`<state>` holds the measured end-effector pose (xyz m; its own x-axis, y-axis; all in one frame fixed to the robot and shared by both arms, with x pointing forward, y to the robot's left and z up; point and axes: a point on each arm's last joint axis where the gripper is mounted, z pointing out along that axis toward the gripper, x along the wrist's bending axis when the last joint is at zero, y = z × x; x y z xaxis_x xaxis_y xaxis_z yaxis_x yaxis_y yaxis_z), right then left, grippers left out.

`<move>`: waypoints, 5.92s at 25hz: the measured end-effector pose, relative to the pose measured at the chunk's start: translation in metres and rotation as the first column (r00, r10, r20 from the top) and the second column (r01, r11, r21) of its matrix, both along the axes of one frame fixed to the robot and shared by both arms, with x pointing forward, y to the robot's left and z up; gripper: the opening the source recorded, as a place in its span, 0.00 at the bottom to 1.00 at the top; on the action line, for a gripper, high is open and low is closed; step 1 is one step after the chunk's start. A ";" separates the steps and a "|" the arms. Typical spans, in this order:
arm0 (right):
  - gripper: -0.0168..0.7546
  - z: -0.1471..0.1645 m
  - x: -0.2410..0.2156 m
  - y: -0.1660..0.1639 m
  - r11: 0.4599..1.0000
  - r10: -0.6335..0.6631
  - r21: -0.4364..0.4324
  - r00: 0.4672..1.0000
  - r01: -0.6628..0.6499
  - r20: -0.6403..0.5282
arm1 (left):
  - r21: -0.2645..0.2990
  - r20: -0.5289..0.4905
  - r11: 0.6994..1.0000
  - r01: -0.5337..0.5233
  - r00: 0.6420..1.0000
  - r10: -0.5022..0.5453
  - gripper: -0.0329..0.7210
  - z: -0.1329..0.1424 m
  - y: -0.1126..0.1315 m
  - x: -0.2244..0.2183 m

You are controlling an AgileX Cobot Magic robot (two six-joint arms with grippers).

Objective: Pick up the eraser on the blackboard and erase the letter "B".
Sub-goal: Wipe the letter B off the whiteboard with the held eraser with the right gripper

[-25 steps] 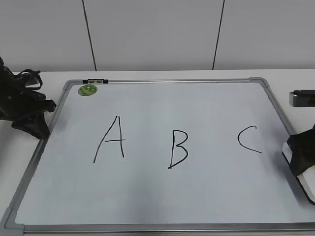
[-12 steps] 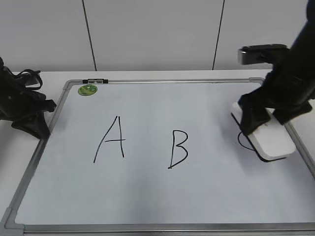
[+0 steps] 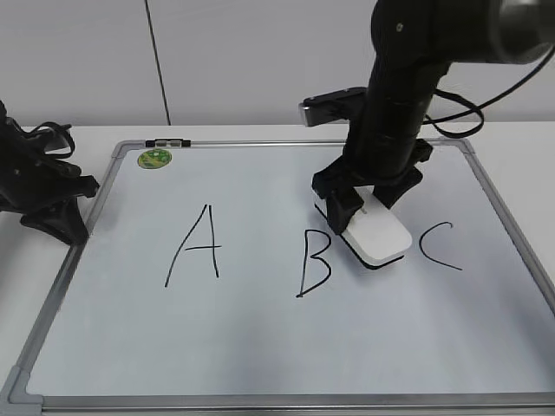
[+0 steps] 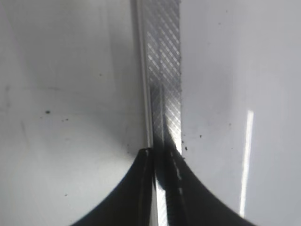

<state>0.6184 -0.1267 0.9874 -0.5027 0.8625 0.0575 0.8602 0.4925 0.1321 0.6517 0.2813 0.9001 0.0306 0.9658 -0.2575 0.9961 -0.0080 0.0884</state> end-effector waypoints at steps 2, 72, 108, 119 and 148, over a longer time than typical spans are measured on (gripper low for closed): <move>0.72 -0.012 0.011 0.004 1.000 0.009 -0.029 1.000 -0.010 -0.029 | -0.001 0.000 1.000 -0.001 1.000 0.001 0.09 0.000 0.000 0.000; 0.72 -0.057 0.053 0.010 0.993 0.028 -0.117 0.999 -0.032 -0.034 | -0.006 -0.001 1.000 -0.004 1.000 0.004 0.09 0.000 -0.001 0.000; 0.72 -0.058 0.017 0.078 0.993 0.066 -0.096 0.997 -0.070 -0.049 | -0.009 0.000 1.000 -0.007 1.000 0.007 0.09 0.000 -0.001 0.000; 0.72 -0.018 0.006 0.073 0.996 0.064 -0.067 0.998 -0.064 0.004 | -0.009 0.000 1.000 -0.007 1.000 0.007 0.09 0.000 -0.001 0.000; 0.72 -0.059 -0.017 0.052 0.985 0.096 -0.143 0.995 -0.097 -0.019 | -0.011 0.000 1.000 -0.008 1.000 0.008 0.09 0.000 -0.001 0.000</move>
